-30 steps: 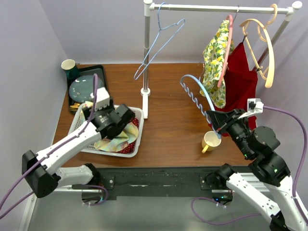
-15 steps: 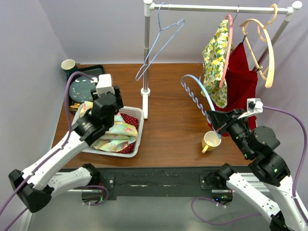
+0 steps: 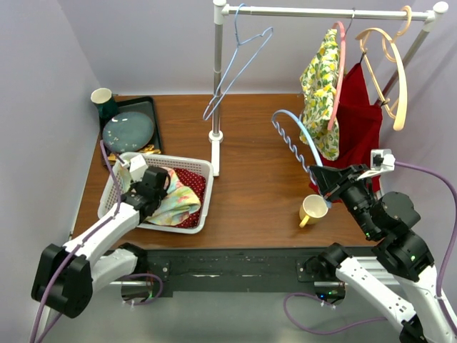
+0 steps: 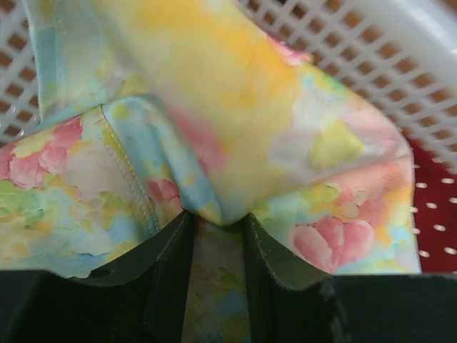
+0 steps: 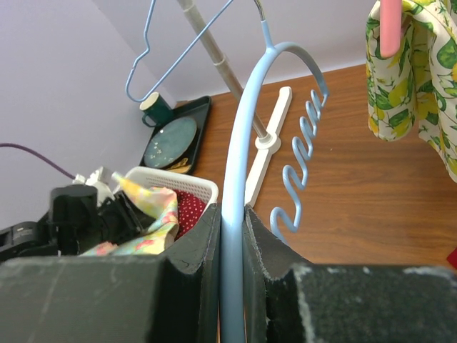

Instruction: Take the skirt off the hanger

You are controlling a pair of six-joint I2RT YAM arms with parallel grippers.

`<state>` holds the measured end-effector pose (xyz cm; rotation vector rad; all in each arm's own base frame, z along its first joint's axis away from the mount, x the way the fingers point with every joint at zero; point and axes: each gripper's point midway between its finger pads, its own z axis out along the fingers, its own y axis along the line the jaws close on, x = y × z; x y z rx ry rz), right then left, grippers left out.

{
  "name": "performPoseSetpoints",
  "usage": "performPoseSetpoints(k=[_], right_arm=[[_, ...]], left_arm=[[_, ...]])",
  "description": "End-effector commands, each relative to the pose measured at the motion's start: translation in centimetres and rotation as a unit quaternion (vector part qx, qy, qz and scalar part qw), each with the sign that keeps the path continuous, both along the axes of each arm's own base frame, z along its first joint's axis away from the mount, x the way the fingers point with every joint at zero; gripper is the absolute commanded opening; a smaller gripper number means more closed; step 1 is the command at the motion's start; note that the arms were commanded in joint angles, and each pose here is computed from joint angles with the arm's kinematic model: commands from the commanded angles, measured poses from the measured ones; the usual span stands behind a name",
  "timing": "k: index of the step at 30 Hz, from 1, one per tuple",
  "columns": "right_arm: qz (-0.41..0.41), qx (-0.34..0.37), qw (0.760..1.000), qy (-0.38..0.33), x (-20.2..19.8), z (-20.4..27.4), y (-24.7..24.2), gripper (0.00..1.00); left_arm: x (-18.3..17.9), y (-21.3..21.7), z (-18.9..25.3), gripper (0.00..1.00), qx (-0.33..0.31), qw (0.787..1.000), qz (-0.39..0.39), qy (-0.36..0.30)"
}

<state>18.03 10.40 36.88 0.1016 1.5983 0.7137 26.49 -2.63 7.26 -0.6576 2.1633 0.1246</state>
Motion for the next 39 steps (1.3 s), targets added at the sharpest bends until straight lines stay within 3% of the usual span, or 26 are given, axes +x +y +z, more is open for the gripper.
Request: performPoseSetpoints(k=[1, 3, 7, 9, 15, 21, 26, 29, 34, 36, 39], right_arm=[[-0.001, 0.019, 0.999, -0.042, -0.3, 3.1, -0.3, 0.0], [0.003, 0.021, 0.999, -0.042, -0.4, 3.2, -0.2, 0.0], [0.0, 0.023, 0.999, -0.043, -0.5, 3.2, -0.4, 0.0], [0.001, 0.022, 0.999, -0.041, -0.5, 3.2, -0.3, 0.0], [0.008, 0.029, 0.999, -0.042, -0.5, 3.4, -0.1, 0.0], [0.003, 0.024, 0.999, -0.041, -0.8, 3.4, -0.4, 0.0], [-0.006, 0.022, 0.999, -0.044, -0.8, 3.5, -0.8, 0.0], [-0.004, 0.021, 0.999, -0.044, -0.6, 3.5, -0.7, 0.0], [-0.003, 0.02, 0.999, -0.041, -0.4, 3.3, -0.4, 0.0], [-0.001, 0.019, 0.999, -0.039, -0.4, 3.5, -0.3, 0.0], [0.0, 0.021, 0.999, -0.044, -0.7, 4.0, -0.6, 0.0]], left_arm=[[1.2, 0.7, 1.1, 0.39, -0.037, 0.995, 0.091, -0.033], [1.6, 1.5, 3.0, 0.39, -0.031, 0.99, 0.123, -0.059], [4.0, 1.6, 11.6, 0.6, -0.027, 0.983, 0.111, -0.146], [3.8, 2.3, 15.8, 0.62, -0.031, 0.976, 0.131, -0.17], [-0.2, 2.9, 17.8, 0.55, -0.077, 0.97, 0.211, -0.094], [-4.7, 1.8, 14.4, 0.45, -0.103, 0.972, 0.211, 0.022], [-4.9, -2.2, 10.7, 0.38, -0.202, 0.965, 0.161, 0.054], [-5.0, -3.4, 6.4, 0.33, -0.221, 0.956, 0.172, 0.093], [-3.9, -5.5, -1.9, 0.21, -0.228, 0.953, 0.134, 0.145], [-4.0, -4.9, -3.6, 0.21, -0.202, 0.955, 0.147, 0.163], [-4.2, -3.5, -2.8, 0.21, -0.167, 0.955, 0.178, 0.167]])
